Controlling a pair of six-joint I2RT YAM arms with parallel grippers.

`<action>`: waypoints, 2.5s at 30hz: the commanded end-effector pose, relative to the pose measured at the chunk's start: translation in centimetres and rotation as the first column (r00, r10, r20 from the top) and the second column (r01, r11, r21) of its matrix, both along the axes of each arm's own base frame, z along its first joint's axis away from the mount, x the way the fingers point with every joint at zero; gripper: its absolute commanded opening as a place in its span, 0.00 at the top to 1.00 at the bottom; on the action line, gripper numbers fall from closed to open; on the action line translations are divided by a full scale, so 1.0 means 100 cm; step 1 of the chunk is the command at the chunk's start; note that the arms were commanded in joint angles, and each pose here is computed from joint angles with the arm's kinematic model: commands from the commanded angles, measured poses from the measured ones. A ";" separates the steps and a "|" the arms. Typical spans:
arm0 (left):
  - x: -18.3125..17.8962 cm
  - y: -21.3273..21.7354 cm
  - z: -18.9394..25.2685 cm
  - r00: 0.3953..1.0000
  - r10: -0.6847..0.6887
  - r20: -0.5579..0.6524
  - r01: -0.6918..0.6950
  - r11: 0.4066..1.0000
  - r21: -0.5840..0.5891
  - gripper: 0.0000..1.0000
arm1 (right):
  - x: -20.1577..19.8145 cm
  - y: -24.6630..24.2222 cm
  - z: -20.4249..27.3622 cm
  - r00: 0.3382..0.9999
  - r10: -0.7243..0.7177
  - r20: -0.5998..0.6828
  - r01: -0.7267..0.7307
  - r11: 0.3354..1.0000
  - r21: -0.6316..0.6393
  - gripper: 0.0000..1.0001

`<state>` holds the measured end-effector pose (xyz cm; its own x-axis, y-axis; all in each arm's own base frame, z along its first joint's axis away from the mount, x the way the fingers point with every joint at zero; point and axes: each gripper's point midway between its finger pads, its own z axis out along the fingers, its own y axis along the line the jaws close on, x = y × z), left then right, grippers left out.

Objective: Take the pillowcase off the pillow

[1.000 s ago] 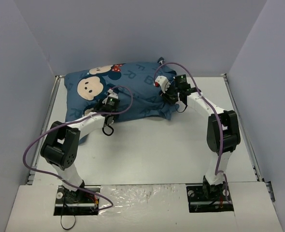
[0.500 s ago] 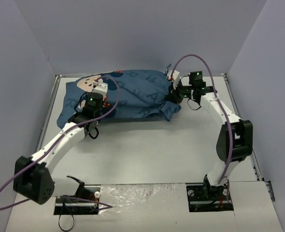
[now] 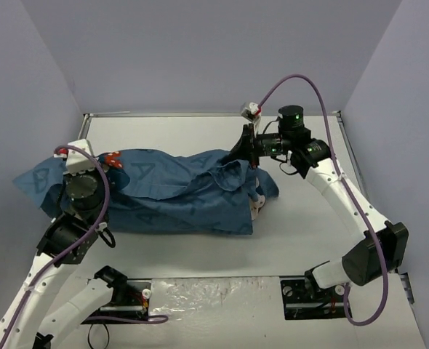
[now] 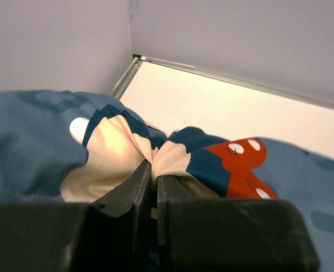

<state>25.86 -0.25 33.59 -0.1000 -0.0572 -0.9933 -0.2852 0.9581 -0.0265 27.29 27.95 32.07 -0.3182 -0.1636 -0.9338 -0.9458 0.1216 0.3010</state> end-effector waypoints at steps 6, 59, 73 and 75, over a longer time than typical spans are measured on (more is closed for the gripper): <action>0.129 -0.034 -0.038 0.997 0.058 -0.058 -0.068 0.981 -0.184 0.98 | 0.137 -0.060 -0.092 0.569 -0.791 -0.223 0.776 0.607 -0.171 1.00; 0.103 -0.417 -0.105 0.551 -0.629 -0.548 0.740 0.672 -0.028 0.15 | 0.087 -0.208 -0.166 0.349 -0.757 -0.552 0.738 0.585 -0.337 0.16; 0.115 -0.389 -0.121 0.660 -0.460 -0.593 0.663 0.728 0.173 0.35 | 0.101 -0.183 -0.167 0.422 -0.714 -0.559 0.710 0.643 -0.287 0.16; 0.114 -0.390 -0.118 0.663 -0.469 -0.583 0.662 0.731 0.165 0.49 | 0.102 -0.175 -0.163 0.451 -0.699 -0.554 0.699 0.663 -0.267 0.16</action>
<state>36.80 -41.57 19.76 -0.4628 0.4927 -0.7369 0.4938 0.8337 0.2472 36.39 9.28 13.84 -0.7974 0.3895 -0.4609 -0.0846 0.6841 0.7245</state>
